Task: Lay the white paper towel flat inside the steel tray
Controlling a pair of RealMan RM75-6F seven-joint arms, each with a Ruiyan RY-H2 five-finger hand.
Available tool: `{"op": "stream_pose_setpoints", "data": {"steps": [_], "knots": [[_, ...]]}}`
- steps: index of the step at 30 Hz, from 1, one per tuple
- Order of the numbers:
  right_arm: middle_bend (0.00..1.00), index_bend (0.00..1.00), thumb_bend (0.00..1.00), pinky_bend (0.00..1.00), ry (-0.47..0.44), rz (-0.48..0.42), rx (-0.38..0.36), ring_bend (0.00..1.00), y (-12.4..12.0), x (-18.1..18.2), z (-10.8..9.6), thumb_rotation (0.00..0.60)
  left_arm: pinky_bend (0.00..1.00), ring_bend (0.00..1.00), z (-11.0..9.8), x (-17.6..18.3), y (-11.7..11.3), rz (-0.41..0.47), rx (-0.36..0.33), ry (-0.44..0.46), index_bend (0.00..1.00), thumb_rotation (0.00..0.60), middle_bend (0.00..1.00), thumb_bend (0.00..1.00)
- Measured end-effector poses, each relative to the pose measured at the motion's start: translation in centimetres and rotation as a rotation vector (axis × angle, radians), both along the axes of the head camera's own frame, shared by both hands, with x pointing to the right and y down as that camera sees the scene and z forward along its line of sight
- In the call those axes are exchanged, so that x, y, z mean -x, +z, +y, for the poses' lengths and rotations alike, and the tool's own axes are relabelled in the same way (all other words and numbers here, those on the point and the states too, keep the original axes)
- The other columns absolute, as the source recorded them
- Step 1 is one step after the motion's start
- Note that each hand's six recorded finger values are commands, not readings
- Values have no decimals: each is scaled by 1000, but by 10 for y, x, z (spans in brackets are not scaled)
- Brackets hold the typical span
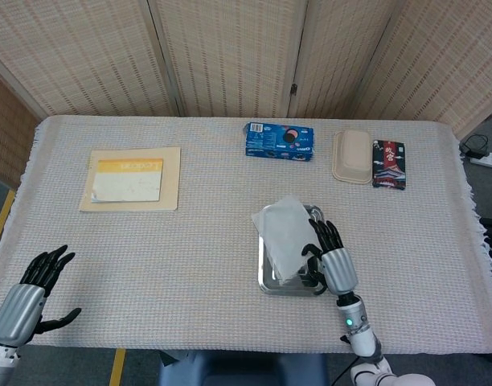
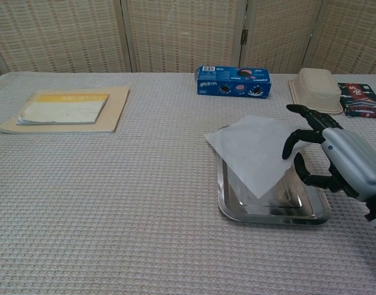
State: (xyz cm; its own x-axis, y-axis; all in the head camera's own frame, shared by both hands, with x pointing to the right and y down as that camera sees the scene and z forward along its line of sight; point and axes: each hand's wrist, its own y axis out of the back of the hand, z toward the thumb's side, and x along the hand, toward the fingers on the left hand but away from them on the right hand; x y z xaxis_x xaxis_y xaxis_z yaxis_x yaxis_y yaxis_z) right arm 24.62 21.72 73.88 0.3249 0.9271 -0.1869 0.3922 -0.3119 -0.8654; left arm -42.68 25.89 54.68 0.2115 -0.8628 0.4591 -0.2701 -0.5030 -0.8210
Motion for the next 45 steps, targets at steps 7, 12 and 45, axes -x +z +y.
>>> {"op": "stream_pose_setpoints", "data": {"steps": [7, 12, 45], "knots": [[0, 199, 694, 0, -37, 77, 17, 0, 2, -4, 13, 600, 0, 0, 0, 0, 0, 1, 2, 1, 0, 600, 0, 328], [0, 121, 694, 0, -59, 84, 51, 0, 1, -1, 21, 600, 0, 0, 0, 0, -1, 5, -1, 2, 0, 600, 0, 328], [1000, 14, 695, 1000, -116, 306, 474, 1000, -55, -4, -57, 600, 0, 0, 2, -1, 2, 5, 16, 5, 0, 600, 0, 349]]}}
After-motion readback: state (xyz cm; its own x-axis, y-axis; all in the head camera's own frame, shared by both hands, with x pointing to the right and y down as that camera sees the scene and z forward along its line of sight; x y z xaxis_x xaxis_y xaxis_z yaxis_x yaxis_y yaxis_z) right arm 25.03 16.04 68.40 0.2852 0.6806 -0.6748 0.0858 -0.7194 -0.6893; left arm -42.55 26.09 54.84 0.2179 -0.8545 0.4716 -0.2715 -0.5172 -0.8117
